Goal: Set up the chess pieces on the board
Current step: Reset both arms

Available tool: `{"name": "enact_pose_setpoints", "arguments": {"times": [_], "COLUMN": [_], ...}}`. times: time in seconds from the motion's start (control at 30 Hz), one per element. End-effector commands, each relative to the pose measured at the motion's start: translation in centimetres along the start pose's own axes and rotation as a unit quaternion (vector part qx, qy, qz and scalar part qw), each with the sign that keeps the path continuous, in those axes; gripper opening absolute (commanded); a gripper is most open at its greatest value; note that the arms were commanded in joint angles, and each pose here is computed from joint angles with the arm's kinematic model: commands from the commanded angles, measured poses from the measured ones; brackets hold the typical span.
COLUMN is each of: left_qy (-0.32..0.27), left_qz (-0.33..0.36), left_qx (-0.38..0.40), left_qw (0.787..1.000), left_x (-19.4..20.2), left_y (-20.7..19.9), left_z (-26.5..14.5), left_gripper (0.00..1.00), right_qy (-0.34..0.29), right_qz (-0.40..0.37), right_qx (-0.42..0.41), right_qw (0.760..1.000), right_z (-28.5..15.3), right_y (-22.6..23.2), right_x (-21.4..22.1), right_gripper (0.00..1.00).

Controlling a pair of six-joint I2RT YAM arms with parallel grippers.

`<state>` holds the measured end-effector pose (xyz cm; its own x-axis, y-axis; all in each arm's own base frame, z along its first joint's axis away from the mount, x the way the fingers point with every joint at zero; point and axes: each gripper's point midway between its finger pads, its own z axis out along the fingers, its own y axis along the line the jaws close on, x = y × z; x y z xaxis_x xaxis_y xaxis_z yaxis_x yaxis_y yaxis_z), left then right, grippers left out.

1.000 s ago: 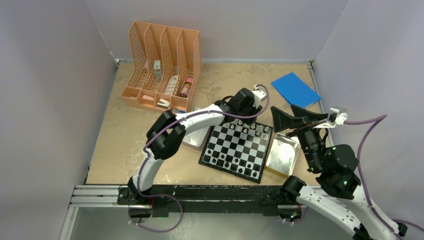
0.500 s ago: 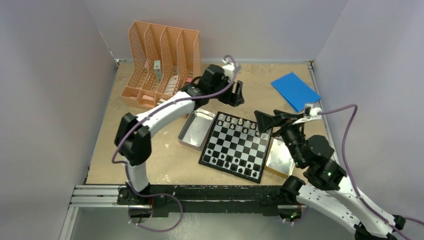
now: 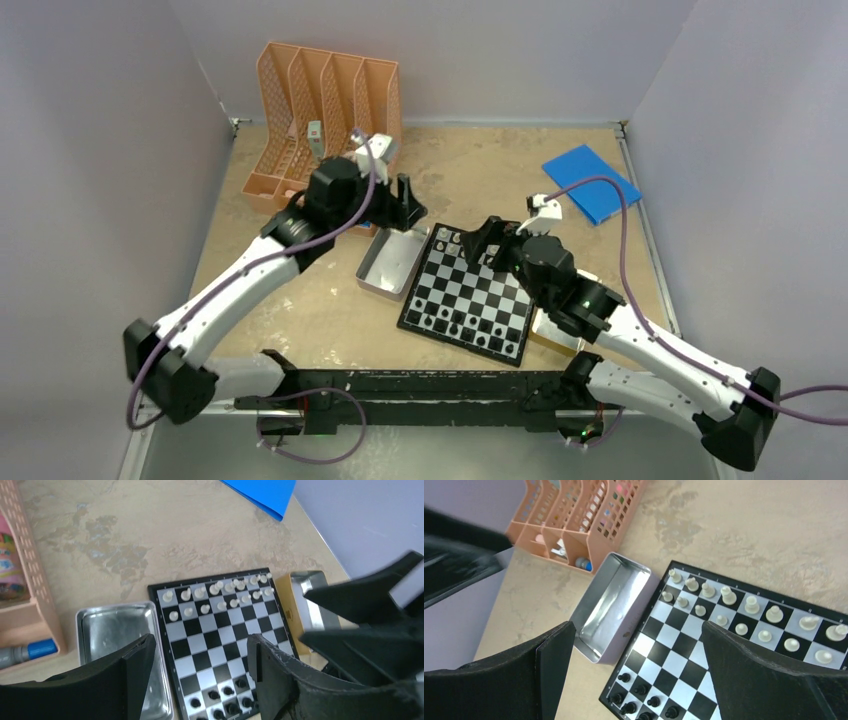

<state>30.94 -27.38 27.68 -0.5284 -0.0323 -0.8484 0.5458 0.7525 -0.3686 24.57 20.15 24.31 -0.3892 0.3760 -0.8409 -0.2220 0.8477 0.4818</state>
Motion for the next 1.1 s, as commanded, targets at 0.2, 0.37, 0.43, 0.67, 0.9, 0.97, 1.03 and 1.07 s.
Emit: {"name": "enact_pose_setpoints", "arguments": {"times": [0.2, 0.37, 0.43, 0.67, 0.9, 0.97, 1.03, 1.07], "left_qy": [-0.036, -0.053, -0.048, -0.029, -0.053, -0.06, -0.065, -0.067], "left_qz": [-0.002, -0.028, -0.036, -0.044, -0.048, -0.047, -0.044, -0.042], "left_qx": [0.059, 0.062, 0.065, 0.077, 0.081, 0.078, 0.079, 0.079], "left_qw": [0.998, 0.996, 0.996, 0.996, 0.994, 0.994, 0.994, 0.994], "left_x": [5.1, 6.6, 7.1, 7.6, 6.9, 6.7, 6.7, 6.5], "left_y": [-1.0, -0.7, -0.7, -1.0, -1.2, -1.1, -1.1, -1.1], "left_z": [-7.2, -8.1, -8.0, -7.0, -7.3, -7.4, -7.5, -7.6], "left_gripper": [0.67, 0.67, 0.67, 0.67, 0.68, 0.68, 0.68, 0.68], "right_qy": [-0.024, -0.043, -0.048, -0.057, -0.056, -0.055, -0.056, -0.056], "right_qz": [0.062, 0.071, 0.071, 0.074, 0.068, 0.065, 0.065, 0.064], "right_qx": [-0.032, -0.017, -0.014, -0.022, -0.019, -0.017, -0.015, -0.013], "right_qw": [0.997, 0.996, 0.996, 0.995, 0.996, 0.996, 0.996, 0.996], "right_z": [0.2, -0.5, -0.8, -1.5, -1.6, -1.6, -1.6, -1.5], "right_y": [1.6, 0.3, 0.0, 0.2, -0.1, -0.2, -0.3, -0.4], "right_x": [-0.8, -1.1, -1.2, -2.0, -1.9, -1.8, -1.8, -1.8], "right_gripper": [0.99, 0.99, 0.99, 0.99, 0.99, 0.99, 0.99, 0.99]}}
